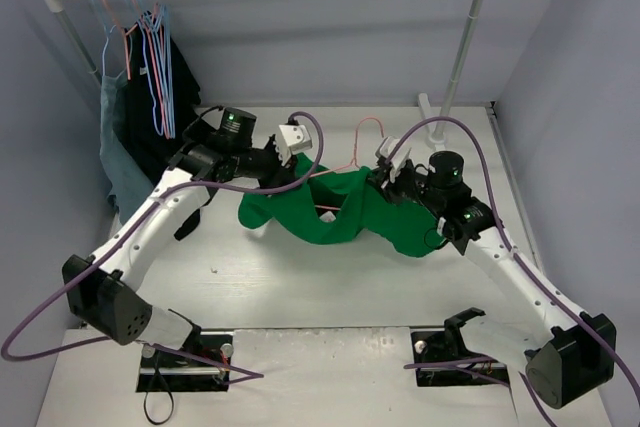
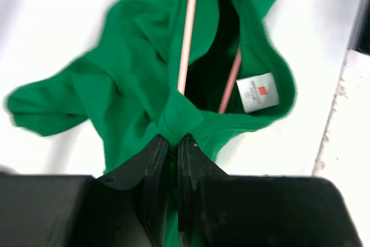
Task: Place the t-shirt on the hanger
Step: Place the T-shirt on the hanger, then place the hanger at the clothesline.
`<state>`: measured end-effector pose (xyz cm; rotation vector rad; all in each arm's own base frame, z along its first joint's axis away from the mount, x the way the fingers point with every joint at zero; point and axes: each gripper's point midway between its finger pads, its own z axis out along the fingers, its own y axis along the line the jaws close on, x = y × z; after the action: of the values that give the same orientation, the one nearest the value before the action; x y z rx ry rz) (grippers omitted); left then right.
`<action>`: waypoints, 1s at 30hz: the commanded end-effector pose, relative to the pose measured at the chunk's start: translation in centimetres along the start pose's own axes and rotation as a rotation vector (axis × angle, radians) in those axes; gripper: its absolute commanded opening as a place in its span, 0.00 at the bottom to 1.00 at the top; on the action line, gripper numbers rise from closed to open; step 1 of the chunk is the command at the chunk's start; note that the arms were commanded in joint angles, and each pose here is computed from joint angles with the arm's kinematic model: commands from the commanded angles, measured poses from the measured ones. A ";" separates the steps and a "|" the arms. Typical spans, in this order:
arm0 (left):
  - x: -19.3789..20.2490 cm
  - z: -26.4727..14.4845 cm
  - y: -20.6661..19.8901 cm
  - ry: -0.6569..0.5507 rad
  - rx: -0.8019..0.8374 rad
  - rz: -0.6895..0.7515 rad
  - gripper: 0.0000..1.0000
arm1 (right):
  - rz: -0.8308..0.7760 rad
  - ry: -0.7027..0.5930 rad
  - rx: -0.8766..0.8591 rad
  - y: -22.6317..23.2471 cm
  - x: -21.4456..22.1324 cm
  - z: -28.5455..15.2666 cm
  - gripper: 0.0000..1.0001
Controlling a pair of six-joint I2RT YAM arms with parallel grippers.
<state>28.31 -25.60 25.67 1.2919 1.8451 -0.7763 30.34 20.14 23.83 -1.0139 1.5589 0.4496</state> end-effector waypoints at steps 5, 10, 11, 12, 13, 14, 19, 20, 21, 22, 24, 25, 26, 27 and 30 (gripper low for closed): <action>-5.5 -3.7 1.4 -0.171 -0.168 0.106 0.00 | -0.039 -0.027 0.189 -4.1 -2.0 -2.1 0.38; -7.4 -5.1 1.8 -0.228 -0.229 0.108 0.00 | -0.061 -0.073 0.217 -5.0 -5.5 -3.4 0.53; -7.9 -5.4 2.0 -0.240 -0.247 0.108 0.00 | -0.061 -0.075 0.224 -5.1 -6.0 -3.8 0.56; -9.2 -6.2 2.2 -0.271 -0.271 0.122 0.00 | -0.072 -0.084 0.243 -5.5 -6.8 -4.2 0.58; -9.9 -6.7 2.3 -0.290 -0.290 0.120 0.00 | -0.087 -0.113 0.265 -6.1 -8.7 -4.9 0.59; -10.6 -7.3 2.6 -0.304 -0.315 0.123 0.00 | -0.091 -0.119 0.285 -6.4 -9.4 -5.4 0.60; -17.9 -12.6 2.2 -0.518 -0.417 0.174 0.00 | -0.119 -0.197 0.467 -9.2 -13.8 -9.0 0.62; -19.5 -13.9 2.0 -0.567 -0.435 0.195 0.00 | -0.132 -0.238 0.506 -9.5 -15.1 -10.1 0.63; -20.7 -14.9 1.8 -0.603 -0.447 0.204 0.00 | -0.135 -0.255 0.539 -9.9 -15.7 -10.8 0.63; -22.9 -17.1 1.0 -0.671 -0.463 0.219 0.00 | -0.144 -0.283 0.558 -10.0 -16.4 -11.4 0.63; -25.1 -18.9 0.4 -0.732 -0.474 0.235 0.00 | -0.153 -0.311 0.591 -10.2 -17.2 -12.5 0.63; -26.3 -20.0 0.0 -0.767 -0.480 0.241 0.00 | -0.152 -0.319 0.601 -10.3 -17.4 -12.7 0.63; -28.3 -22.7 -1.2 -0.834 -0.498 0.275 0.00 | -0.157 -0.330 0.610 -10.3 -17.7 -13.0 0.63; -29.0 -23.1 -1.2 -0.848 -0.496 0.273 0.00 | -0.158 -0.332 0.617 -10.4 -17.7 -13.1 0.64; -30.8 -25.7 -2.7 -0.921 -0.497 0.291 0.00 | -0.149 -0.337 0.627 -10.5 -17.6 -13.0 0.64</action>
<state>29.71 -22.72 57.86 0.7616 1.2122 -0.5430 30.04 11.59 42.75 -0.6086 1.2924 0.0446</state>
